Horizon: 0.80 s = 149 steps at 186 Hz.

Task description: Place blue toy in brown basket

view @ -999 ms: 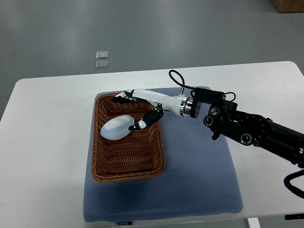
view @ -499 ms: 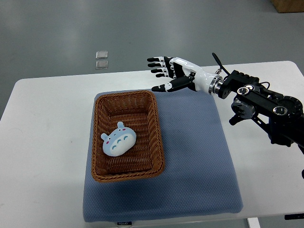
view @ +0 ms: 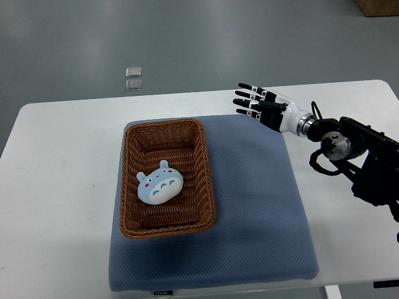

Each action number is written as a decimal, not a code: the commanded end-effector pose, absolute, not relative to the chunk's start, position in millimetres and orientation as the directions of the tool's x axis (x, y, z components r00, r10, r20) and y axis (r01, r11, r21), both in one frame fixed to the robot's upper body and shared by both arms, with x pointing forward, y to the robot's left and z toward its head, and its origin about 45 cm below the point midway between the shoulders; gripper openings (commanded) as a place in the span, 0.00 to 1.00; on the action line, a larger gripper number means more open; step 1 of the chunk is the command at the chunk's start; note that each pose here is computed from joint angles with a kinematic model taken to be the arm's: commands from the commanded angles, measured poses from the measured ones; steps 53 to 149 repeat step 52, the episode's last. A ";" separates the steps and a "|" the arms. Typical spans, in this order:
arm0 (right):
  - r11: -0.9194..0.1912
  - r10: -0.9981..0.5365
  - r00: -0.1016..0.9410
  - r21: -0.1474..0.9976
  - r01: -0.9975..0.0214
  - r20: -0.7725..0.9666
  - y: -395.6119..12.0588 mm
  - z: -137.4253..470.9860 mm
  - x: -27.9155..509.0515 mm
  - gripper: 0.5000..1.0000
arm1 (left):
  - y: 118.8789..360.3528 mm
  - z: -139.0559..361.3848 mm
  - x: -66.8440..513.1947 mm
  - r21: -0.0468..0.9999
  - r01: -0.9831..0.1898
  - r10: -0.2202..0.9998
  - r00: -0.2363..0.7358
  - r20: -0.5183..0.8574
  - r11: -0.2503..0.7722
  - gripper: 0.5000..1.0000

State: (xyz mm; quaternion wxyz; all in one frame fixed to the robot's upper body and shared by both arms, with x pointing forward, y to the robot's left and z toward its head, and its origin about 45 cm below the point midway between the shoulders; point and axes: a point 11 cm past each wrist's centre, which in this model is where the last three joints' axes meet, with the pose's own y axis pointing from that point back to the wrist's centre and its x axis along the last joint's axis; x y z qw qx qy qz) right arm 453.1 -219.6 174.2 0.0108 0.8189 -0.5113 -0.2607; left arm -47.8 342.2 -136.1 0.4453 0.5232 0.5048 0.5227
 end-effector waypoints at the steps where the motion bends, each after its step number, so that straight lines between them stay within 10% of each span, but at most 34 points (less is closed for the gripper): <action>1: -0.473 -0.842 0.337 0.277 -0.836 -0.422 -219.4 172.6 452.1 0.83 | 342.2 -136.1 -47.9 0.994 0.063 0.994 -0.056 0.097 -0.094 1.00; 149: -0.450 -0.856 0.322 0.275 -0.850 -0.405 -229.1 174.3 453.9 0.83 | 342.4 -136.1 -47.9 0.993 0.063 0.993 -0.057 0.099 -0.095 1.00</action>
